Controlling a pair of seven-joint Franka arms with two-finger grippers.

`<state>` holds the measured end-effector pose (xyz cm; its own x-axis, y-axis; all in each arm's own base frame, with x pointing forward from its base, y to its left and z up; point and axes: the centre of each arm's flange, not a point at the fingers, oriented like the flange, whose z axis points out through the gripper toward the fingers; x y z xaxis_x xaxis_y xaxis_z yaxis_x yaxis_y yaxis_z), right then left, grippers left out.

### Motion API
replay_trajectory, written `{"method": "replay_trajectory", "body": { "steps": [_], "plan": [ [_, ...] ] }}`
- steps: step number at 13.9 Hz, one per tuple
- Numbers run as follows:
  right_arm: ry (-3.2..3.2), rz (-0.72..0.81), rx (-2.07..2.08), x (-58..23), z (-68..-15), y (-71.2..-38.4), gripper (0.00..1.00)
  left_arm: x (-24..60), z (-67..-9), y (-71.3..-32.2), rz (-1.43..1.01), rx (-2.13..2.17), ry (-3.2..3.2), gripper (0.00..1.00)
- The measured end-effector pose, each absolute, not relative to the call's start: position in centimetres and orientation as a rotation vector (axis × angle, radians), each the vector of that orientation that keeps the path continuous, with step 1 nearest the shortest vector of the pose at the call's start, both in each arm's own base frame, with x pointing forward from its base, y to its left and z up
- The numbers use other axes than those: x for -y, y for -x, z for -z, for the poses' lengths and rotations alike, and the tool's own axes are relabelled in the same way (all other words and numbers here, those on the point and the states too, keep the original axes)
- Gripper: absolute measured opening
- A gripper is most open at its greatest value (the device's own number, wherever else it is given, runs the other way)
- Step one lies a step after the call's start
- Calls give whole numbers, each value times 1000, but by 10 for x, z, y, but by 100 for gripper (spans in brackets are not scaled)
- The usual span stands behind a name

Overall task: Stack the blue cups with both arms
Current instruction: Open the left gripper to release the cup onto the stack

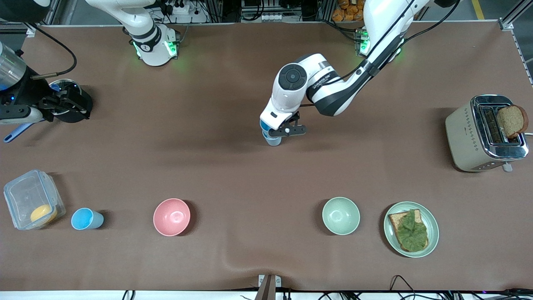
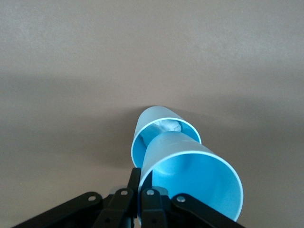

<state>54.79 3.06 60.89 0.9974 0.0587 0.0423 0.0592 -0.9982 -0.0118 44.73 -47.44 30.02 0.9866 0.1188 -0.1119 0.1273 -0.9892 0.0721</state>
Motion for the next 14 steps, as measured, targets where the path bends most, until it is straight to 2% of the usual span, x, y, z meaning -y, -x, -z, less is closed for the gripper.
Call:
{"method": "replay_trajectory", "body": {
  "steps": [6,7,11,14],
  "plan": [
    [3126,66,93,-31,-609,-548,100,461,-299,-465,144,-242,-3056,3],
    [3126,66,93,-31,-609,-548,100,461,-301,-468,137,-245,-3053,8],
    [3126,67,93,-31,-609,-548,100,459,-327,-490,28,-278,-3031,48],
    [3126,67,93,-31,-609,-548,100,421,-383,-537,-42,-404,-3040,79]
  ]
}}
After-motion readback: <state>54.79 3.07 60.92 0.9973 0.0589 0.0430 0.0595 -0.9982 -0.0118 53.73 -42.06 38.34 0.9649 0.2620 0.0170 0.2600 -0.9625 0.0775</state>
